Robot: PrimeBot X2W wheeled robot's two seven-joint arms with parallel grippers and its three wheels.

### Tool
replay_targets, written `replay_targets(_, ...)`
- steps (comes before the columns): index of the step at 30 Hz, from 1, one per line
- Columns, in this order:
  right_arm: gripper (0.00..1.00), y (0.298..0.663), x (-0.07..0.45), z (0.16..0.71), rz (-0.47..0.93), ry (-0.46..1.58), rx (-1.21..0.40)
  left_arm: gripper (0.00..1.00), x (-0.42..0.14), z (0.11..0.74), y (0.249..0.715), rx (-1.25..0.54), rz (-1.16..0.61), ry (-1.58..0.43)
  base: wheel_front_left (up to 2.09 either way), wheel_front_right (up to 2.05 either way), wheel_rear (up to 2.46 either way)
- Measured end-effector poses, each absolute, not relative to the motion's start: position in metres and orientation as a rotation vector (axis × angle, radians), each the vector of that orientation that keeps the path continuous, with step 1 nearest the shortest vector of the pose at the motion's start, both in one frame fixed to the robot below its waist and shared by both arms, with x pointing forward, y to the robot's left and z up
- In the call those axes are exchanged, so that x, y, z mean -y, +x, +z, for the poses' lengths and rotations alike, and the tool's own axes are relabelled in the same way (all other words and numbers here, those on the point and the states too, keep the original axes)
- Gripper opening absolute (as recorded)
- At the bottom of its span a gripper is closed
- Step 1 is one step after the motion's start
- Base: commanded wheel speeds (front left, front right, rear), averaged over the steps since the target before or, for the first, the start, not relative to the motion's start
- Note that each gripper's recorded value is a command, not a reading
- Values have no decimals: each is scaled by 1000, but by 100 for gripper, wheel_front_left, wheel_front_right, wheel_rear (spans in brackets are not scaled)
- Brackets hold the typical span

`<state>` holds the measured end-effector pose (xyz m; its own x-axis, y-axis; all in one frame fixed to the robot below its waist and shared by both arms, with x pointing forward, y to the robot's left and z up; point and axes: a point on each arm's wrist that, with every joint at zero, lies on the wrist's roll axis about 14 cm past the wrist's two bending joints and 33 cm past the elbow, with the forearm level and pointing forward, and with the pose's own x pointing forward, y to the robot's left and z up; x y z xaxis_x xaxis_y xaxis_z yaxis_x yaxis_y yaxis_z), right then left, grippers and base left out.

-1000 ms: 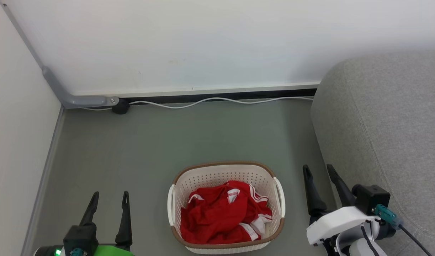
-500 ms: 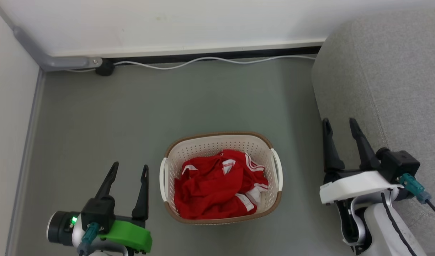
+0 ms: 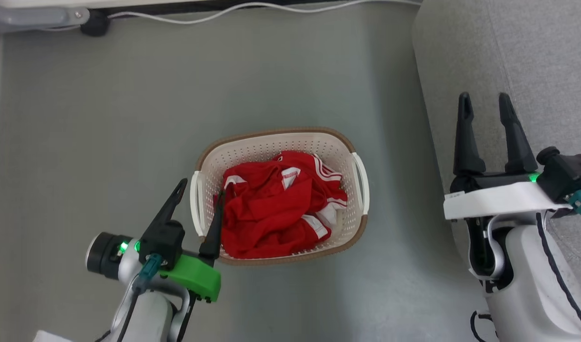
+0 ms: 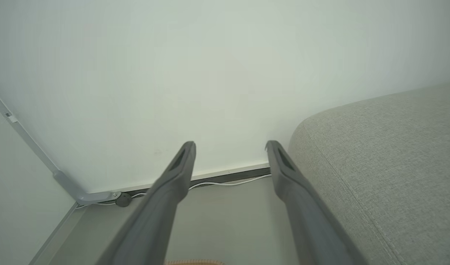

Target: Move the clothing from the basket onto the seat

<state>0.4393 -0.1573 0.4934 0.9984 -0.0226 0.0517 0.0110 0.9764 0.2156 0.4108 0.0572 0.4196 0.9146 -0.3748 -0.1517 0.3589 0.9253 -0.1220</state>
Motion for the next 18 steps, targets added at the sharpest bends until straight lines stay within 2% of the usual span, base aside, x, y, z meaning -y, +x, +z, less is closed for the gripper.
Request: replay_targets(18, 100, 513, 175, 471, -43, 190, 100, 100, 8, 327, 460, -343, -596, -77, 0, 0, 0)
